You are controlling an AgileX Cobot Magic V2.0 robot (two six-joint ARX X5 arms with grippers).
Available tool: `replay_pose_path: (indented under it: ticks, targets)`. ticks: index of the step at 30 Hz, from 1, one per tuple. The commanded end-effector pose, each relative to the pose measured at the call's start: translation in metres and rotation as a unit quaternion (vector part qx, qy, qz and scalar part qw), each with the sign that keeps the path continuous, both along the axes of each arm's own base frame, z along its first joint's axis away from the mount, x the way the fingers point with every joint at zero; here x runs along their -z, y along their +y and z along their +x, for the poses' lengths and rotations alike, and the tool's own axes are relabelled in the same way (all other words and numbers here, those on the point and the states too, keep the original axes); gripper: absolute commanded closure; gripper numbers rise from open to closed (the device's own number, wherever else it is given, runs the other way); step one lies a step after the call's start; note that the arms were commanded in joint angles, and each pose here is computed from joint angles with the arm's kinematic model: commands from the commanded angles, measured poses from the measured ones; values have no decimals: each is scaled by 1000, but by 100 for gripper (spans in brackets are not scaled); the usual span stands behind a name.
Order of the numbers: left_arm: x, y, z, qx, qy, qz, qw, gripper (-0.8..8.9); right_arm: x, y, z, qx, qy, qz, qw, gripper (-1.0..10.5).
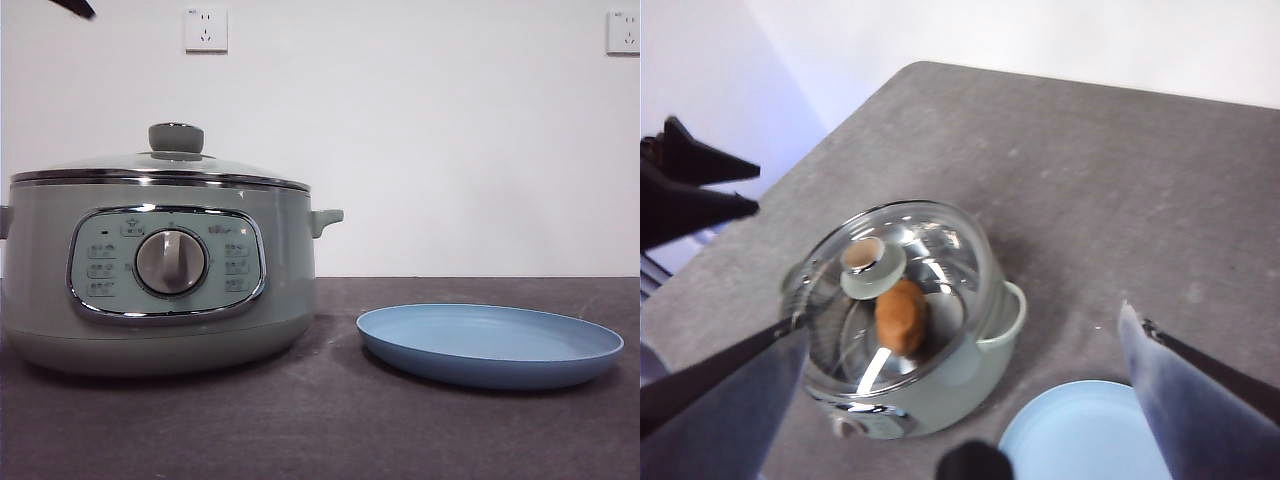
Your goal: Take the potato out from the steamer,put the potato on the plate,close the lid
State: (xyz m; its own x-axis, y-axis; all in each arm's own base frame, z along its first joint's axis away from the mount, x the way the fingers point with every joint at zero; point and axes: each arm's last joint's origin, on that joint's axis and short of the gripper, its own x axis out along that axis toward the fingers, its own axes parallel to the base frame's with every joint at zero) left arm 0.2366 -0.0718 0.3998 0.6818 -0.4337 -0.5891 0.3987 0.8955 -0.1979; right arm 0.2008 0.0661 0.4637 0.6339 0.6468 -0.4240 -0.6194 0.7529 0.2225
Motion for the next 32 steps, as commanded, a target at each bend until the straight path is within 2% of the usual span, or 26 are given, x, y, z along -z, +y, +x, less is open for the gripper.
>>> replay_pose_path:
  ticks: [1,7,10,18,22,23,24,25,27,28,32]
  targets:
    - [10,-17,10,2,6,39,999,365,-1,2,1,6,-7,-8,1000,320]
    - [34,-46,29,14,30,77,997,365,2,1,1,13,4,-16,1000,320]
    - [47,-55,39,-2,41,109,993,365,2,1,0,13,10,-18,1000,320]
    - [81,-68,62,-1,87,143,986,365,2,1,0,13,10,-18,1000,320]
    - [85,-68,65,-13,90,157,983,384,2,1,0,13,10,-18,1000,320]
    - [85,-68,65,-17,88,161,983,404,2,1,0,13,10,-18,1000,320]
    - [85,-68,65,-18,87,162,983,466,2,1,0,13,10,-18,1000,320]
    - [85,-68,65,-16,87,164,983,544,2,1,0,13,10,-18,1000,320]
    - [86,-67,65,-9,89,171,981,778,3,1,0,15,10,-19,1000,320]
    - [86,-67,65,-8,90,173,981,841,2,1,0,15,9,-19,1000,320]
    - [86,-67,64,-7,90,174,980,821,2,1,0,14,10,-18,1000,321]
